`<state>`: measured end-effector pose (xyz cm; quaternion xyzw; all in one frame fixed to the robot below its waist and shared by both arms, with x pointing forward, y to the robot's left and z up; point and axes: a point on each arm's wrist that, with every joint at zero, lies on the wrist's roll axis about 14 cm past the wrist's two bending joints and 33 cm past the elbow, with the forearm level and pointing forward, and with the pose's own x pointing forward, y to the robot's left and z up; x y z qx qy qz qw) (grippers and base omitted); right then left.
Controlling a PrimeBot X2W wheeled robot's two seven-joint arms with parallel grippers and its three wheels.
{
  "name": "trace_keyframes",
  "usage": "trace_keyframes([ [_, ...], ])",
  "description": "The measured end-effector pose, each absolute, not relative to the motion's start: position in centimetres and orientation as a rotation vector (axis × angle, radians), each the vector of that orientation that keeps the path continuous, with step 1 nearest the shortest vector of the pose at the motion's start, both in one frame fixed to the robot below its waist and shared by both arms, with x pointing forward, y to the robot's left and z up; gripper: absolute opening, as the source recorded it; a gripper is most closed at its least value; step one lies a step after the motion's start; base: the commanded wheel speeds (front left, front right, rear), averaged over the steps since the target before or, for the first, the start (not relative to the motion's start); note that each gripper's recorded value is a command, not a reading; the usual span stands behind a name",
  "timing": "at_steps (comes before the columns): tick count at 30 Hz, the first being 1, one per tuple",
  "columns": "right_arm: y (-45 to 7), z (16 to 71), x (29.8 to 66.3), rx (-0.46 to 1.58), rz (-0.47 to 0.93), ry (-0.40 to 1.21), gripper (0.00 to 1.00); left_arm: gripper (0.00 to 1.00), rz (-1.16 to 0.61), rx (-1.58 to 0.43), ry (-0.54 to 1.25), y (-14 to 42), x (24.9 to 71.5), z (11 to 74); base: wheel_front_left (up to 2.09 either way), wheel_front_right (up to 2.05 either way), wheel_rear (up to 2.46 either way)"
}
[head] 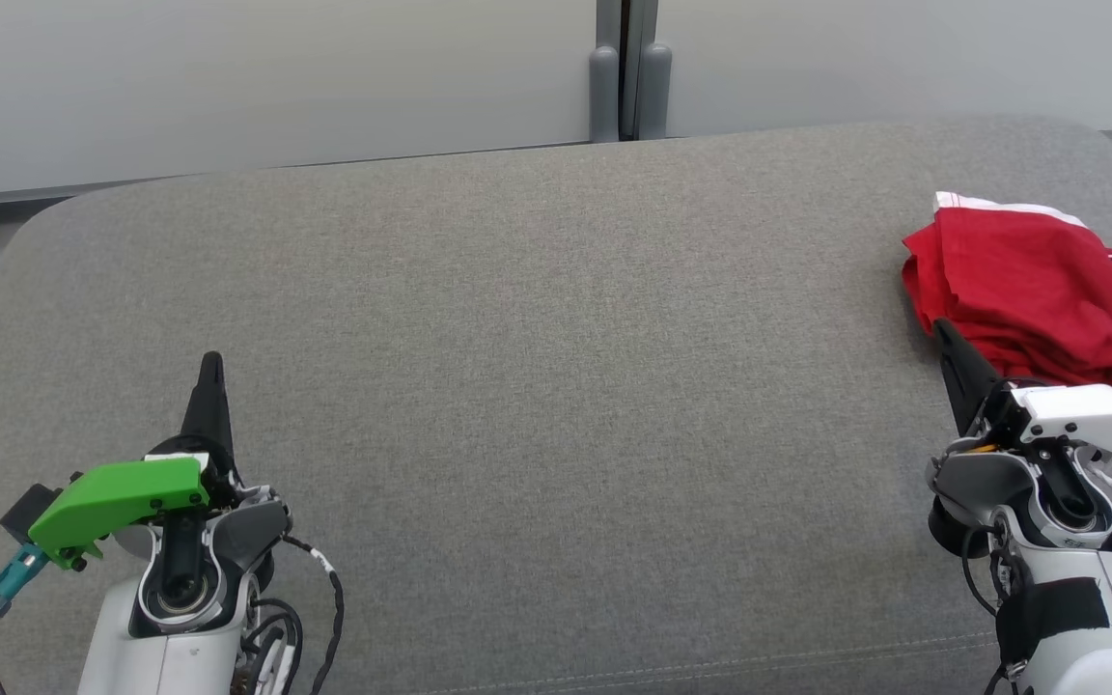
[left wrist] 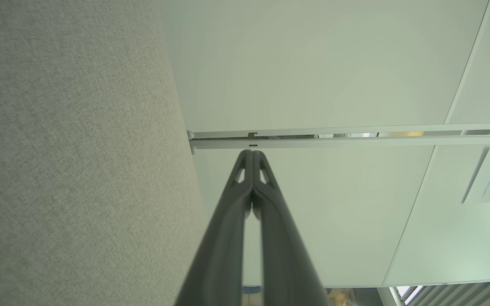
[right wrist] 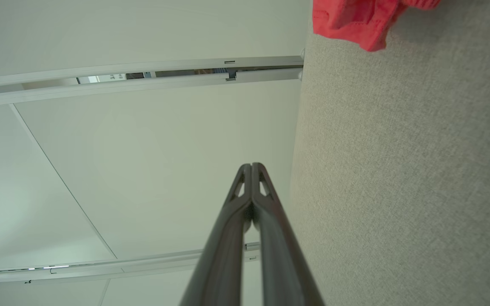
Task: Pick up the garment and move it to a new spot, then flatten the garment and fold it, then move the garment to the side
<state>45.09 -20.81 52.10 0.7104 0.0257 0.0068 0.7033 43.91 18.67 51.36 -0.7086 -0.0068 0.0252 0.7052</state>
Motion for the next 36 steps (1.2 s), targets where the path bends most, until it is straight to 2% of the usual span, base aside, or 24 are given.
trace_keyframes([
  [36,-20.81,52.1,45.09,1.58,0.015,0.057,0.0,0.0,0.056,-1.575,-0.015,18.67,43.91,51.36,0.0,0.0,0.0],
])
